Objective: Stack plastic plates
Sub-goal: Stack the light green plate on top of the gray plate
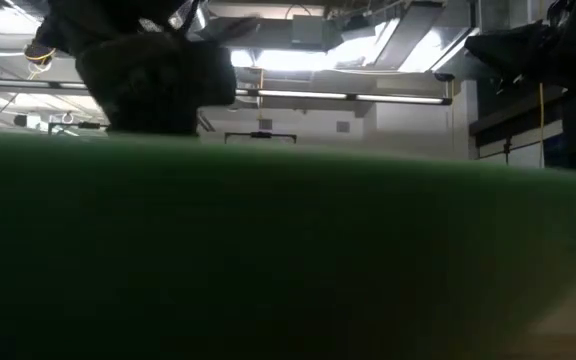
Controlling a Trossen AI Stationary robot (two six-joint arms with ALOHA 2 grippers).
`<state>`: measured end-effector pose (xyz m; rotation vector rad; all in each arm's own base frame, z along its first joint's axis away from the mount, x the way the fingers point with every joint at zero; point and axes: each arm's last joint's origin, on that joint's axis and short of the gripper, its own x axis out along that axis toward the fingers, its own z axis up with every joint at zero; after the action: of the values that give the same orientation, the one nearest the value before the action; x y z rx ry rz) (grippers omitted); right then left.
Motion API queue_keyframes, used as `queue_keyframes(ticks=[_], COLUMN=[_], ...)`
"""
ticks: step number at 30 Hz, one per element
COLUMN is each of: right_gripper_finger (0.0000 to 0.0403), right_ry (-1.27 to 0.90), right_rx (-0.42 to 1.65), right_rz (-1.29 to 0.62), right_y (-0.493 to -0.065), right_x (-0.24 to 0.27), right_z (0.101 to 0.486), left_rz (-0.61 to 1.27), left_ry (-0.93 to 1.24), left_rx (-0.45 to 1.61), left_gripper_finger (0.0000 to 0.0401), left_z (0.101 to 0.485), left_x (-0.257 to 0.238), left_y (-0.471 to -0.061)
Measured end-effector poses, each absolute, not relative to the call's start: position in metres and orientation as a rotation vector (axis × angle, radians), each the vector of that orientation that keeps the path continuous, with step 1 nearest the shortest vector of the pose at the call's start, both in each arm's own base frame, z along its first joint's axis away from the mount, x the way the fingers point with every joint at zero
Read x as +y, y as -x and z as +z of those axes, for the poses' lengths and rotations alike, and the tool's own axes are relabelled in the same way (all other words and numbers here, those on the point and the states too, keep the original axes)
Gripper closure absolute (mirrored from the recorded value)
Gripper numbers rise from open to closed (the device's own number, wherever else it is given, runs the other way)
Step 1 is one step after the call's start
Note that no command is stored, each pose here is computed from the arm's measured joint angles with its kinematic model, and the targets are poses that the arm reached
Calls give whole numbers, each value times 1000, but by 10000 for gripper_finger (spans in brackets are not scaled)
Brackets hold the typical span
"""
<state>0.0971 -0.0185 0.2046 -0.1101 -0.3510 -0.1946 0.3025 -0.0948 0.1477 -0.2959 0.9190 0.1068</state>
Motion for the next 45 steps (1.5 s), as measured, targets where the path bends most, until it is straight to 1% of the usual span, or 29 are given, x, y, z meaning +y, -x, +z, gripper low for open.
queue_keyframes(ticks=[7, 13, 18, 25, 37, 45], right_gripper_finger=[398, 398, 398, 398, 398, 398], right_ry=[109, 91, 85, 85, 62, 46], right_rx=[-351, -359, -363, -363, -390, -387], right_rz=[-194, -191, -190, -190, -187, -266], right_y=[-97, -97, -97, -97, -96, -95], right_x=[-18, -18, -18, -18, -18, -21], right_z=[205, 205, 205, 205, 208, 207], left_rz=[45, 104, 144, 225, 356, 473], left_ry=[170, 52, 8, 18, 68, 103], left_rx=[829, 785, 741, 716, 674, 678], left_gripper_finger=[390, 390, 390, 390, 390, 390], left_z=[182, 215, 231, 239, 251, 250], left_x=[-96, -85, -68, -36, 17, 57], left_y=[-326, -345, -355, -363, -361, -357])
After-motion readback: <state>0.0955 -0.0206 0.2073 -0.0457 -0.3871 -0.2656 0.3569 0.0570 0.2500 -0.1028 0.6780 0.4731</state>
